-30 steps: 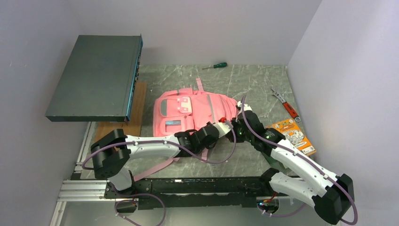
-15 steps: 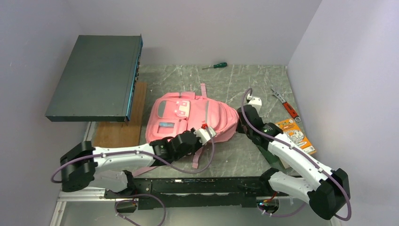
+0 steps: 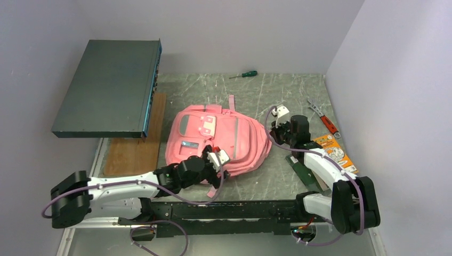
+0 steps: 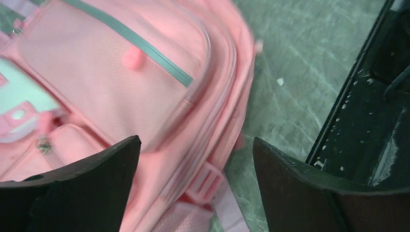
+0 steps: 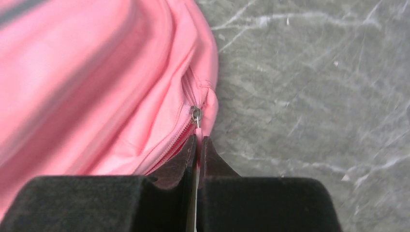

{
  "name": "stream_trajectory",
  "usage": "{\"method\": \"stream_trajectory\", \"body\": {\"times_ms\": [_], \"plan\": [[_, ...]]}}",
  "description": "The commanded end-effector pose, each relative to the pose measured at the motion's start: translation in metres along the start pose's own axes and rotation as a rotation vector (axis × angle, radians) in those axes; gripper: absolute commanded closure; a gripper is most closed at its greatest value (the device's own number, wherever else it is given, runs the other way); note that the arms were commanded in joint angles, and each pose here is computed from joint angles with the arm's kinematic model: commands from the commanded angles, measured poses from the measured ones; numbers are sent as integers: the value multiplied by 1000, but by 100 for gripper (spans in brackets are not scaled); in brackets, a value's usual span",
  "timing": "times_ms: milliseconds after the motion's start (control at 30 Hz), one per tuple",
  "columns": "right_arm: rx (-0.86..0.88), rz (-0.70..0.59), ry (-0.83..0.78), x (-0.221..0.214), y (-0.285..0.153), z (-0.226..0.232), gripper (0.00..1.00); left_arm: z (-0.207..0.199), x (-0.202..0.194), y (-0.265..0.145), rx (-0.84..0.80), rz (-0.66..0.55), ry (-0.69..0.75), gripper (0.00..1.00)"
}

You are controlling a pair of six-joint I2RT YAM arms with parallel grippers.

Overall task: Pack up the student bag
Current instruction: Unzip the student bag at the center of the board.

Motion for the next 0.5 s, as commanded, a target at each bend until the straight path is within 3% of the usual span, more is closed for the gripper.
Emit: {"method": "stream_trajectory", "body": {"times_ms": [0, 133, 200, 300, 467], "plan": [[-65, -185, -197, 35, -6, -23, 100, -17, 49, -20, -106, -156, -116, 1], [-16, -173, -184, 50, -19, -9, 100, -24, 104, -12, -4, -208, -160, 3], [-10, -214, -184, 60, -27, 1, 100, -29, 121, 7, 38, -225, -198, 13], [5, -246, -140, 74, -40, 7, 100, -40, 127, 53, 60, -199, -221, 16], [9, -167, -49, 75, -51, 12, 100, -50, 122, 113, 86, -156, -222, 16]]}}
Point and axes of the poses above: each gripper's point midway between its finger pads, its own y axis out along the fingers, its own z axis along the line the jaws close on, x = y × z, the point moved 10 cm from there along -y, back along the fingers, and after that the axes turned 14 degrees about -y, right-handed, at the moved point
